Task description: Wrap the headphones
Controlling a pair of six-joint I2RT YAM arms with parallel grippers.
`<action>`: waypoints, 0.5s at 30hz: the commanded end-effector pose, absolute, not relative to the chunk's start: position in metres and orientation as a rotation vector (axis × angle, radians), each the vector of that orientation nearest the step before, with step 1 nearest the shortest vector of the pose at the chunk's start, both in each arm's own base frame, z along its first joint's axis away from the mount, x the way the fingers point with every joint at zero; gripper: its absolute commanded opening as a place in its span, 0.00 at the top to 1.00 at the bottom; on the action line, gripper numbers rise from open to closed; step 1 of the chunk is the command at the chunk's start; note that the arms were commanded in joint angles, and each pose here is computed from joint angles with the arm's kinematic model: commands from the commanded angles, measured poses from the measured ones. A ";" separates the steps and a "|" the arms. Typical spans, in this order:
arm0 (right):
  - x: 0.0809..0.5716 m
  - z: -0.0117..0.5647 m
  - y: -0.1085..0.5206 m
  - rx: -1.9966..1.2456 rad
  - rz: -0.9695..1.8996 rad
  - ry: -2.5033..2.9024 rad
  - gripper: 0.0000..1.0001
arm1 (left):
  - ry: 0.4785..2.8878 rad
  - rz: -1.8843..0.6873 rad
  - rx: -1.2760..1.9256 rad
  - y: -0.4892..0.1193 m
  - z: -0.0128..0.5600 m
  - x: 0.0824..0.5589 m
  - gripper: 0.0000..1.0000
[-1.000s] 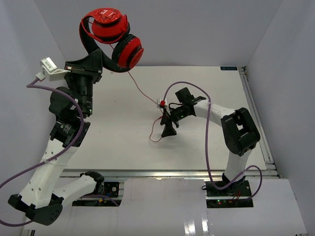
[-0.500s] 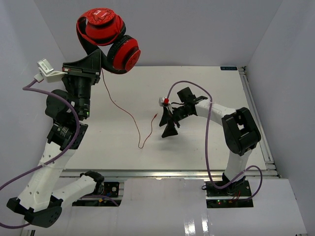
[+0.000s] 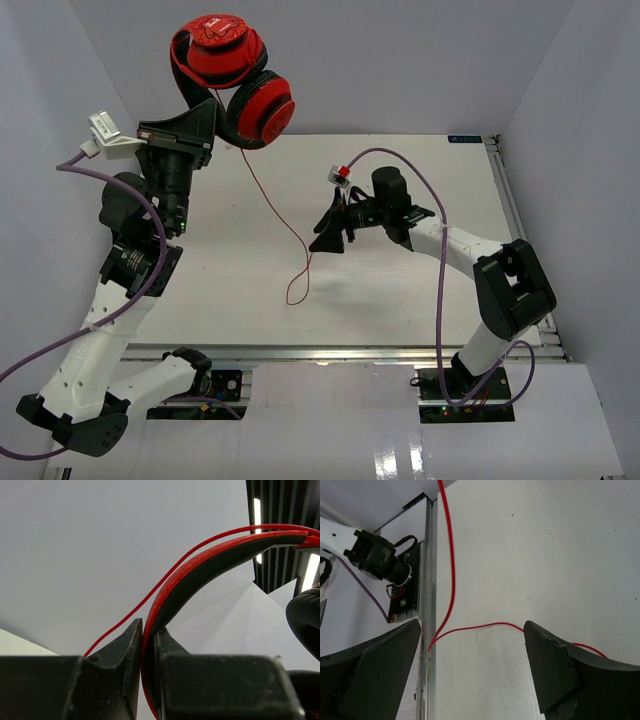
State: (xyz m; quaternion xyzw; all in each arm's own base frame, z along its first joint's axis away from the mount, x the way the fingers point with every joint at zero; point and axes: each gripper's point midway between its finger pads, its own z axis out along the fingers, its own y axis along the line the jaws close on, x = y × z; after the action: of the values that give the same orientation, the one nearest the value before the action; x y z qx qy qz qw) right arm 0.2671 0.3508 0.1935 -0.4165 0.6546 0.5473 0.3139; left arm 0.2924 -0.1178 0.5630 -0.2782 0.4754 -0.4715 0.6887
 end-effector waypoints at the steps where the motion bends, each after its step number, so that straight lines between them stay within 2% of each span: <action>1: 0.272 0.236 0.365 -0.957 1.541 1.678 0.10 | 0.980 -1.143 -0.608 -0.115 0.596 0.276 1.00; 9: 0.273 0.257 0.406 -1.000 1.559 1.640 0.10 | 0.992 -1.142 -0.609 -0.118 0.593 0.280 1.00; 15: 0.304 0.252 0.416 -0.915 1.354 1.698 0.10 | 0.992 -1.142 -0.608 -0.116 0.594 0.276 1.00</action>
State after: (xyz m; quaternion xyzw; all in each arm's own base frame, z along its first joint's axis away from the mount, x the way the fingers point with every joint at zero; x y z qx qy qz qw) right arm 0.2740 0.4114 0.2395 -0.3785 0.6475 0.5790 0.3198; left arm 0.3029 -0.1265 0.5529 -0.2786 0.4922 -0.4704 0.6774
